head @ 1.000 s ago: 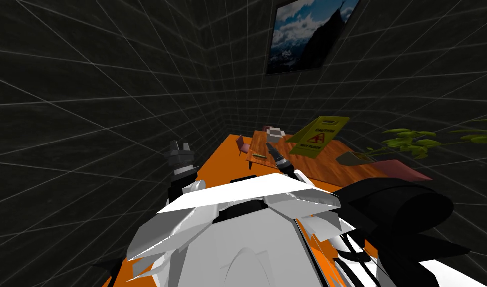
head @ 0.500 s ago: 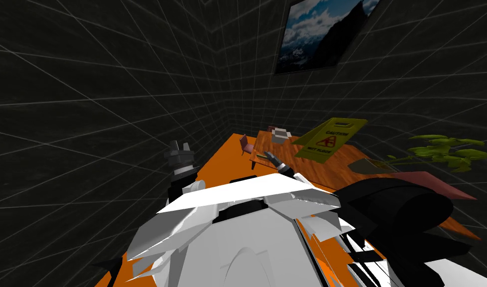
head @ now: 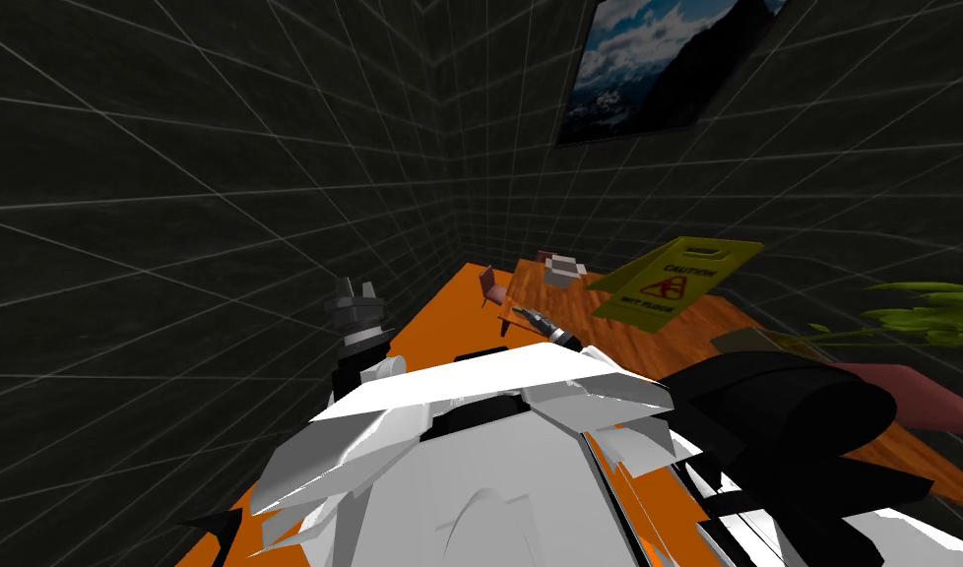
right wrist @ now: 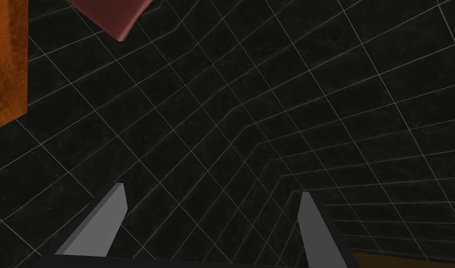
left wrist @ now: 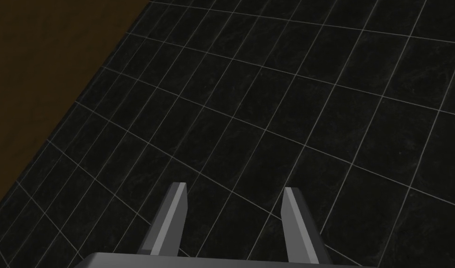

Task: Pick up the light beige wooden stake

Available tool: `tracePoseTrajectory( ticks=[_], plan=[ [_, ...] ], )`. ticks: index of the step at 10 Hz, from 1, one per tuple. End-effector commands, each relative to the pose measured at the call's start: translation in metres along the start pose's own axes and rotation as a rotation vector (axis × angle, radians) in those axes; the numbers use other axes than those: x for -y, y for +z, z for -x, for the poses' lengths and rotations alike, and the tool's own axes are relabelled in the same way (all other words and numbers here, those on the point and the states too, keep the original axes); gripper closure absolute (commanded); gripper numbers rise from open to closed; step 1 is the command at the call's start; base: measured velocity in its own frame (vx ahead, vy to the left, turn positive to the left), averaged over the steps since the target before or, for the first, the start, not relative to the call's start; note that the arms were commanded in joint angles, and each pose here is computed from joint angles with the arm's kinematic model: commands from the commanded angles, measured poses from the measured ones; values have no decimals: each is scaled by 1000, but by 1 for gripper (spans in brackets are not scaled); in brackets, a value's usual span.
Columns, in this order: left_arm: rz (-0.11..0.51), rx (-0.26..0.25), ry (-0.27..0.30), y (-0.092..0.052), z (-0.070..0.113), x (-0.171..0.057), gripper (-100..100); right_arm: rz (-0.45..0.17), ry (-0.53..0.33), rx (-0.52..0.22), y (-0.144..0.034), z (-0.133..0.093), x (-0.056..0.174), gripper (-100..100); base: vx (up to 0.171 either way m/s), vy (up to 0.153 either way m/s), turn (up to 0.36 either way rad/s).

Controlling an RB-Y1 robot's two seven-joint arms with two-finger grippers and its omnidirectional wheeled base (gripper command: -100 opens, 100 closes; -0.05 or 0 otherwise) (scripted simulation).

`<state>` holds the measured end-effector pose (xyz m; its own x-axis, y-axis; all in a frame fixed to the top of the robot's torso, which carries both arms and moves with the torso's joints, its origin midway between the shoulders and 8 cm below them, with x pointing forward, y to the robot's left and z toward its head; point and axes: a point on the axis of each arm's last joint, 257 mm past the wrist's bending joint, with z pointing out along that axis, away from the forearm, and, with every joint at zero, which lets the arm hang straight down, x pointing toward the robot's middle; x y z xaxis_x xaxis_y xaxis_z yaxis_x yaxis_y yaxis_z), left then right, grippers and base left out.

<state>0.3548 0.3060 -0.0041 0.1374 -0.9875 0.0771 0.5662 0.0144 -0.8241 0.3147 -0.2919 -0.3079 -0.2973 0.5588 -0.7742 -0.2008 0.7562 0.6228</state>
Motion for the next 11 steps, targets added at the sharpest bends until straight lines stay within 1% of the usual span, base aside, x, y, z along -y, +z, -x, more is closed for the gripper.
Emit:
tracePoseTrajectory(
  ticks=[1, 2, 3, 4, 5, 6, 7, 9, 10, 11],
  plan=[
    [0, 0, 0, 0, 0, 0, 0, -33, -11, -42, -7, -14, 16, -100, 21, 12, 116],
    [0, 0, 0, 0, 0, 0, 0, -45, -49, -103, -12, -30, 26, -100, 35, 22, 194],
    [0, 0, 0, 0, 0, 0, 0, -74, -41, -118, -18, -37, 39, -100, 33, 12, 118],
    [0, 0, 0, 0, 0, 0, 0, -76, -41, -118, -19, -38, 40, -100, 14, -1, -5],
    [0, 0, 0, 0, 0, 0, 0, -86, -79, -181, -25, -54, 49, -100, 32, 5, 227],
    [0, 0, 0, 0, 0, 0, 0, -106, -74, -191, -30, -58, 58, -100, 35, -2, 111],
    [0, 0, 0, 0, 0, 0, 0, -120, -111, -258, -39, -75, 70, -100, 43, 4, 207],
    [0, 0, 0, 0, 0, 0, 0, -158, -101, -279, -51, -84, 85, -100, 30, 1, 56],
    [0, 0, 0, 0, 0, 0, 0, -164, -141, -342, -59, -98, 94, -100, 35, 7, 213],
    [0, 0, 0, 0, 0, 0, 0, -182, -136, -353, -66, -102, 102, -100, 36, -3, 133]
  ],
)
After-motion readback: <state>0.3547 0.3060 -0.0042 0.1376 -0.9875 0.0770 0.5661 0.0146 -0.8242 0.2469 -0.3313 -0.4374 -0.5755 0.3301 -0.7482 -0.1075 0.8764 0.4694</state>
